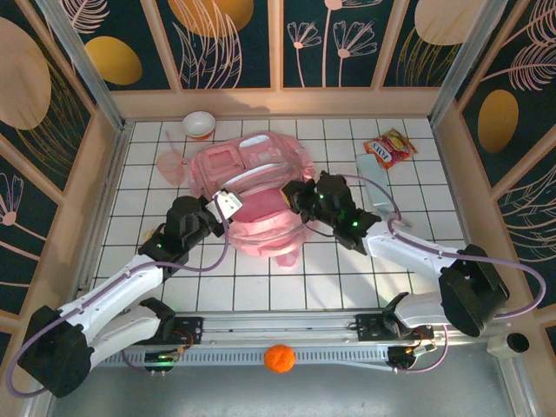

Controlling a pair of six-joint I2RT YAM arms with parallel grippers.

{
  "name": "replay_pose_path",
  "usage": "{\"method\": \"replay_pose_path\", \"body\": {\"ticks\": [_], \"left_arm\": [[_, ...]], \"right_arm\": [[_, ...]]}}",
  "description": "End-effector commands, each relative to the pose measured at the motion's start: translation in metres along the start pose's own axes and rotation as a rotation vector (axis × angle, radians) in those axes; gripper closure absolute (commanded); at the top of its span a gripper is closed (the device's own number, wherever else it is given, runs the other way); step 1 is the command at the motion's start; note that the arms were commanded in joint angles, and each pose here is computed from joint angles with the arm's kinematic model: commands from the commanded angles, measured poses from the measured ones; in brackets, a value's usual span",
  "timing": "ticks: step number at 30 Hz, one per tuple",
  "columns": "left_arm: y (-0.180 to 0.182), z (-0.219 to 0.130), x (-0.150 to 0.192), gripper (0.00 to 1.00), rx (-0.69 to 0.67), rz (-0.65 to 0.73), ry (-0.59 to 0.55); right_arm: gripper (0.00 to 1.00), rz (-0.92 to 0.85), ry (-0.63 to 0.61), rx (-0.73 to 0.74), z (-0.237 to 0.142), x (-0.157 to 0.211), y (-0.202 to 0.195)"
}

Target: Pack the student bag

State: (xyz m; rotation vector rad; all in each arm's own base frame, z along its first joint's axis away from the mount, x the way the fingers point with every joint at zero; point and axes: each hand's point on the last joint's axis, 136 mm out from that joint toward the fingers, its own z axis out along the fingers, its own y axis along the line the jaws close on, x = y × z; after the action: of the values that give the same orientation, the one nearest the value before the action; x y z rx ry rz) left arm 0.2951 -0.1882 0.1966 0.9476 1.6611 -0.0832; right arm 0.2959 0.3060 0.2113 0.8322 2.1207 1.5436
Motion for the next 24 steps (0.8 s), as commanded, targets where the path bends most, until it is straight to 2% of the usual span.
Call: {"method": "replay_pose_path", "body": {"ticks": [1, 6, 9, 12, 14, 18, 20, 24], "left_arm": [[0.011, -0.002, 0.007, 0.82, -0.069, -0.043, 0.027], [0.018, 0.006, 0.015, 0.82, -0.103, -0.043, 0.080], [0.014, 0.007, 0.011, 0.83, -0.076, -0.038, 0.065], [0.001, 0.003, -0.001, 0.86, 0.003, -0.017, 0.001], [-0.004, -0.002, -0.007, 0.87, 0.027, -0.009, -0.042], [-0.006, -0.005, -0.007, 0.89, 0.037, 0.004, -0.049], [-0.008, -0.005, -0.007, 0.89, 0.049, 0.013, -0.046], [-0.009, -0.006, -0.010, 0.89, 0.059, 0.018, -0.056]], "right_arm": [[0.94, 0.025, -0.051, -0.020, -0.007, 0.001, 0.000], [0.96, 0.028, -0.062, 0.011, -0.014, 0.009, -0.009], [0.95, 0.032, -0.069, 0.017, -0.017, 0.011, -0.012], [0.84, 0.032, -0.063, 0.019, -0.017, 0.011, -0.013], [0.69, 0.024, -0.073, 0.015, -0.018, 0.009, -0.008], [0.52, 0.015, -0.077, -0.006, -0.018, 0.003, 0.002], [0.49, 0.023, -0.073, -0.028, -0.016, -0.001, 0.007], [0.49, 0.028, -0.075, -0.057, -0.010, -0.012, 0.014]]}}
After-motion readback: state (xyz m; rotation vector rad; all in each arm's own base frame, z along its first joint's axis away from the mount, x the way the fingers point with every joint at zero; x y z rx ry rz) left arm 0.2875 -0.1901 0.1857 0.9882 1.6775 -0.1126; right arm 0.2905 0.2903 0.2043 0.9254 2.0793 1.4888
